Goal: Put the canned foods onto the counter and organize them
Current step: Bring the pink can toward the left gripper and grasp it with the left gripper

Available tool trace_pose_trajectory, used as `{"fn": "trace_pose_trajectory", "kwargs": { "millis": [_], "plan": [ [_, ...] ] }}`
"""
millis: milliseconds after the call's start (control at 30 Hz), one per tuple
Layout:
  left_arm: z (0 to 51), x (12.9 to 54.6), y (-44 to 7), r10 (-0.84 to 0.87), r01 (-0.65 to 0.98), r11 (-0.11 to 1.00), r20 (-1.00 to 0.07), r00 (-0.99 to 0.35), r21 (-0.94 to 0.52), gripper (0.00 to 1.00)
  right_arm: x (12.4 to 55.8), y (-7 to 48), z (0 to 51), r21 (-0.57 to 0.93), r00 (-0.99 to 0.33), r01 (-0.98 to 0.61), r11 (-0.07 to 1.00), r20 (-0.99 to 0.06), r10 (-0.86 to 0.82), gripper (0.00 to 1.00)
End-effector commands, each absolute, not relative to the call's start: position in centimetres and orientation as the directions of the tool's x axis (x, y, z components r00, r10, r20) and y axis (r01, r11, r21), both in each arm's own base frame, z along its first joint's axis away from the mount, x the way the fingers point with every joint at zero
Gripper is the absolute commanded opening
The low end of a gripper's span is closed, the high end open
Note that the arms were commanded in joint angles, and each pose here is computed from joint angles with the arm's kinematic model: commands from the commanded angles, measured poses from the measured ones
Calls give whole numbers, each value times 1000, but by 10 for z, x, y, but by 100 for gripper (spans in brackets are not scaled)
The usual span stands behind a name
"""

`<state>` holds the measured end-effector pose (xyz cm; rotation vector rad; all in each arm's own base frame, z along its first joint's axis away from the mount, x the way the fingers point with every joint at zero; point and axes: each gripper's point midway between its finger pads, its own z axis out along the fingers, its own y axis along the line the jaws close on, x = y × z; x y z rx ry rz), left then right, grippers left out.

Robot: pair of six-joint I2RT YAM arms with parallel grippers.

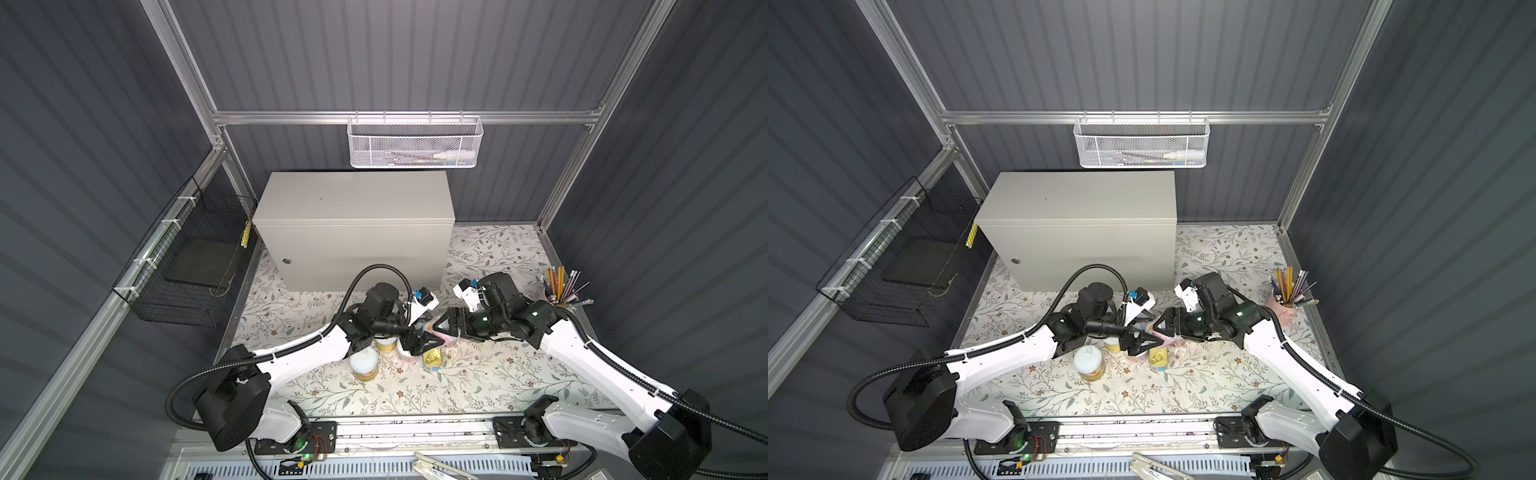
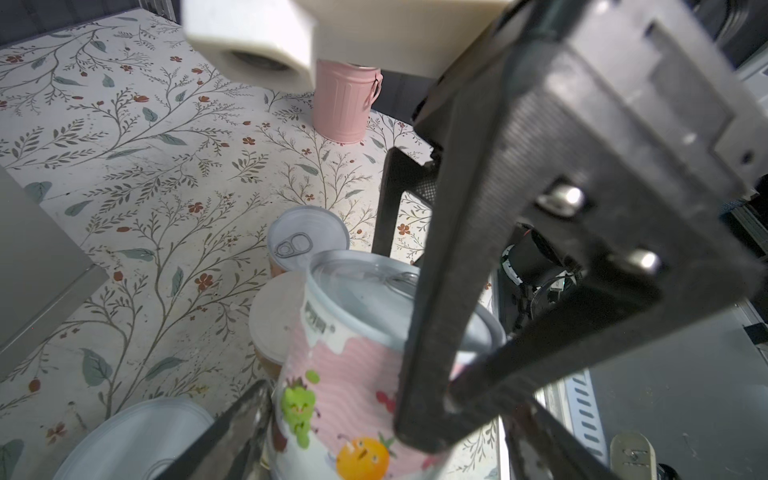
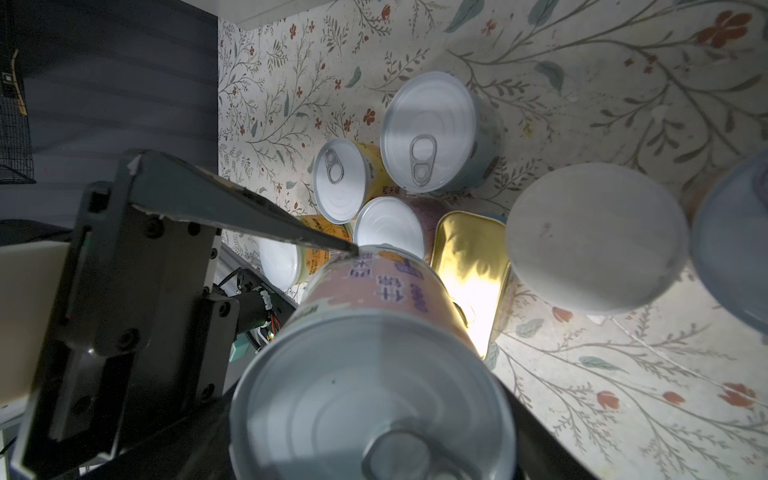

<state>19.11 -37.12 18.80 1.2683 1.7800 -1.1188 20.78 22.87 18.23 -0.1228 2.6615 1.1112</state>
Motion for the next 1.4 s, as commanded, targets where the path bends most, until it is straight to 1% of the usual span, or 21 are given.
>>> {"fn": "trace_pose_trajectory", "kwargs": {
  "millis": [0,200,333,467,700,800,933,967,1033,1167,1200,1367],
  "plan": [
    [191,185,-378,392,965,110,-881,-264,-240,86,214,242,204,742,-945,-239,626,-325,24,54],
    [182,186,-384,377,956,104,-879,-292,-273,84,212,244,202,759,-951,-228,610,-309,28,53],
    [176,188,-386,373,951,109,-874,-310,-291,80,213,245,201,763,-952,-223,606,-304,32,53],
    [170,189,-388,384,948,115,-867,-319,-298,83,213,247,201,769,-954,-224,598,-299,28,52],
    [159,194,-390,406,941,143,-849,-339,-308,81,213,247,200,770,-954,-224,597,-300,28,51],
    [155,197,-390,414,939,159,-843,-343,-304,76,213,247,199,769,-953,-224,598,-300,29,51],
    [148,203,-392,431,931,200,-826,-363,-304,64,213,246,199,763,-952,-228,605,-305,27,51],
    [147,206,-392,431,928,217,-824,-369,-302,62,215,246,189,755,-959,-211,622,-284,20,51],
    [147,209,-392,429,924,233,-821,-378,-304,56,214,245,185,748,-960,-206,631,-278,17,51],
    [149,213,-394,418,914,254,-816,-399,-316,48,214,244,180,744,-962,-197,638,-273,21,51],
    [150,215,-394,414,912,260,-816,-403,-318,46,214,243,179,741,-962,-196,642,-274,22,52],
    [156,224,-396,391,895,307,-815,-428,-323,42,214,238,173,731,-961,-187,656,-275,32,62]
  ]
}}
